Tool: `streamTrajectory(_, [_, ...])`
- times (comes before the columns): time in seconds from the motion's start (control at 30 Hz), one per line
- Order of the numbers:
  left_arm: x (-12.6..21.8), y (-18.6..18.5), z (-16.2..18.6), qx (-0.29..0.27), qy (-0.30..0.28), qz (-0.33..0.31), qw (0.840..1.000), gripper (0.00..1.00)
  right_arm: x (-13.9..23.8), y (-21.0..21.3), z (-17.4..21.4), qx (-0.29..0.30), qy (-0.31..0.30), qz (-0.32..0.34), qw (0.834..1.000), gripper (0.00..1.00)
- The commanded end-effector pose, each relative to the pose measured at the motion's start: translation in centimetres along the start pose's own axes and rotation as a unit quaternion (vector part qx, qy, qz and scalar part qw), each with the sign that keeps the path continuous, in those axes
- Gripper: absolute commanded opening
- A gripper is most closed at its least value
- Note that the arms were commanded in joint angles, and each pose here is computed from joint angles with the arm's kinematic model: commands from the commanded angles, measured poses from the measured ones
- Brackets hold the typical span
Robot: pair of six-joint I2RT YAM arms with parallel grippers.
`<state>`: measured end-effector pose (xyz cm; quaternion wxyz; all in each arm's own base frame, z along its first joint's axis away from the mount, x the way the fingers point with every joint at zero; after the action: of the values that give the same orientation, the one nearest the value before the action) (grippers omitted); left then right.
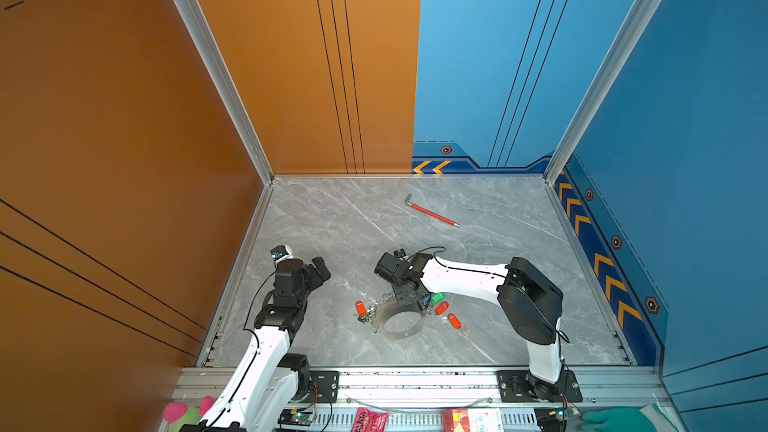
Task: Put the keys on the keyring
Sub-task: 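Close the right gripper on the metal keyring strip edge, then lift the keyring strip with the right gripper and turn it upright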
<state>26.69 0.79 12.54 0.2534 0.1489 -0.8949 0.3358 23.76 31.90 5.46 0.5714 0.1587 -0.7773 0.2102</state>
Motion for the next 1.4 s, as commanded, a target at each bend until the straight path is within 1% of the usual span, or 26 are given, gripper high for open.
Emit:
streamTrajectory(0.0, [0.0, -0.3, 0.3, -0.012, 0.006, 0.009, 1.000, 0.98, -0.8, -0.4, 0.0, 0.000, 0.001, 0.006, 1.000, 0.14])
streamTrajectory(0.17, [0.0, -0.4, 0.3, -0.013, 0.005, 0.010, 1.000, 0.98, -1.2, -0.1, 0.0, 0.000, 0.003, 0.002, 1.000, 0.13])
streamTrajectory(0.47, [-0.1, -0.3, 0.3, -0.013, 0.007, 0.008, 1.000, 0.98, -0.7, -0.6, 0.2, -0.003, -0.002, 0.005, 1.000, 0.07])
streamTrajectory(0.63, [-0.1, -0.4, 0.4, -0.014, 0.008, 0.010, 1.000, 0.98, 0.6, -0.7, -0.4, -0.006, -0.019, 0.000, 1.000, 0.04])
streamTrajectory(0.8, [0.0, -2.2, 0.4, -0.033, 0.019, 0.041, 0.998, 0.98, 2.8, -1.3, -1.5, -0.013, -0.054, 0.001, 0.998, 0.02])
streamTrajectory(0.97, [0.6, -5.6, 1.3, -0.077, 0.033, 0.090, 0.992, 0.98, 5.8, -2.3, -3.3, -0.033, -0.097, -0.011, 0.995, 0.00])
streamTrajectory(1.1, [2.3, -10.0, 2.2, -0.131, 0.021, 0.154, 0.979, 1.00, 8.7, -3.6, -4.9, -0.075, -0.140, -0.039, 0.987, 0.00])
streamTrajectory(1.23, [4.3, -14.2, 2.5, -0.177, -0.015, 0.215, 0.960, 0.96, 12.0, -4.9, -6.8, -0.127, -0.202, -0.078, 0.968, 0.00])
streamTrajectory(1.3, [5.1, -15.8, 2.7, -0.193, -0.025, 0.239, 0.951, 0.93, 12.9, -5.6, -7.3, -0.151, -0.220, -0.092, 0.959, 0.00])
streamTrajectory(1.37, [5.5, -16.8, 2.8, -0.205, -0.032, 0.252, 0.945, 0.90, 13.5, -6.1, -7.6, -0.173, -0.238, -0.111, 0.949, 0.00])
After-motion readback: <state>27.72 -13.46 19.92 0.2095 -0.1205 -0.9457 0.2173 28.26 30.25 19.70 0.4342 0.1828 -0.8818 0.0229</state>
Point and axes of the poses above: each gripper's point midway between its finger pads, its own x axis back along the fingers, its own y axis along the line the jaws close on, z = x × y, the point moved 2 cm from there along x, back along the fingers, and after that the axes turned 12 degrees about x, right-handed, at the moved point
